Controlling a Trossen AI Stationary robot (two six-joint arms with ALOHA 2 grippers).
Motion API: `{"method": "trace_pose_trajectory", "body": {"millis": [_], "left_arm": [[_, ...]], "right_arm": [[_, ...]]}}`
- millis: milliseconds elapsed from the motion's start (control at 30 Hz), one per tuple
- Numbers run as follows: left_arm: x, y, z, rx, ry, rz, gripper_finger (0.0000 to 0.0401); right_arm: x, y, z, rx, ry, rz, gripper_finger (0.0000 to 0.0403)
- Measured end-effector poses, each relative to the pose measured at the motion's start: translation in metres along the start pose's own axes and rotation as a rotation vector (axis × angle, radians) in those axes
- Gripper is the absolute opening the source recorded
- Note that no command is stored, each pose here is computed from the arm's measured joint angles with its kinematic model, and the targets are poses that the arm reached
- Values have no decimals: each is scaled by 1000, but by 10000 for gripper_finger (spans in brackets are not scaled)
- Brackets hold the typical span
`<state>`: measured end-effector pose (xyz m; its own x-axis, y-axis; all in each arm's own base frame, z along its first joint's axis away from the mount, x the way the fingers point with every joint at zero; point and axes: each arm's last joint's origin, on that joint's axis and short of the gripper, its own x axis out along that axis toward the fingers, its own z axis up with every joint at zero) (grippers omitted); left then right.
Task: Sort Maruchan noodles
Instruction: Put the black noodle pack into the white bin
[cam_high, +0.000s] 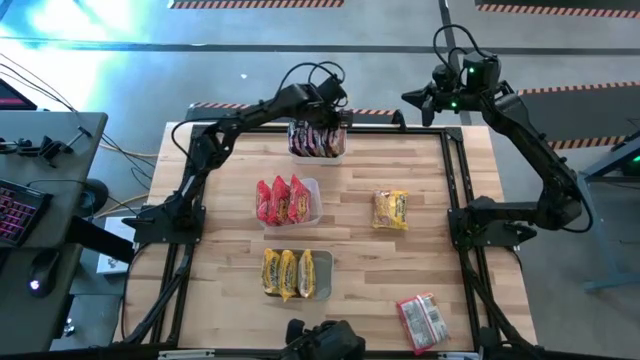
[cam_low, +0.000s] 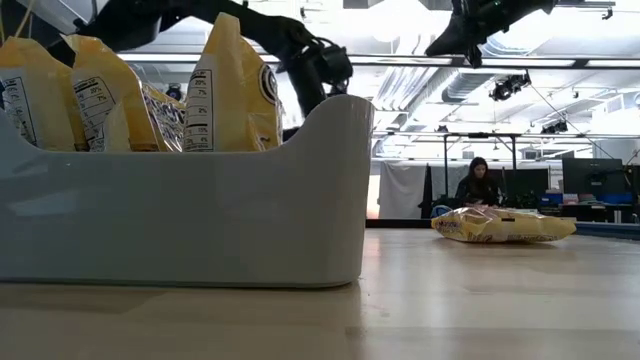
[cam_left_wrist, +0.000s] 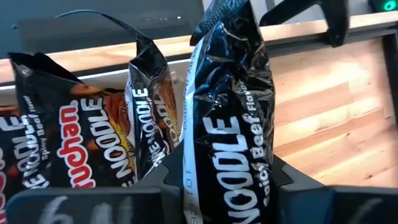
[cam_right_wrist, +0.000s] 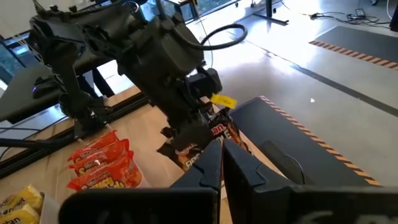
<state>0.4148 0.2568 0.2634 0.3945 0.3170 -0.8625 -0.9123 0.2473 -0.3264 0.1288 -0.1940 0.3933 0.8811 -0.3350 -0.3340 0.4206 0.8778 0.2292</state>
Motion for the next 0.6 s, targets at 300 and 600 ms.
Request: {"method": "trace_pose_trajectory", "body": {"millis": [300,600], "left_arm": [[15,1,-2,-25,6,15,81],[23,1,1,-33,10,-23,124]], "right_arm": [[0,0,-2,12,16,2,0],[0,0,-2,12,16,2,0]]}}
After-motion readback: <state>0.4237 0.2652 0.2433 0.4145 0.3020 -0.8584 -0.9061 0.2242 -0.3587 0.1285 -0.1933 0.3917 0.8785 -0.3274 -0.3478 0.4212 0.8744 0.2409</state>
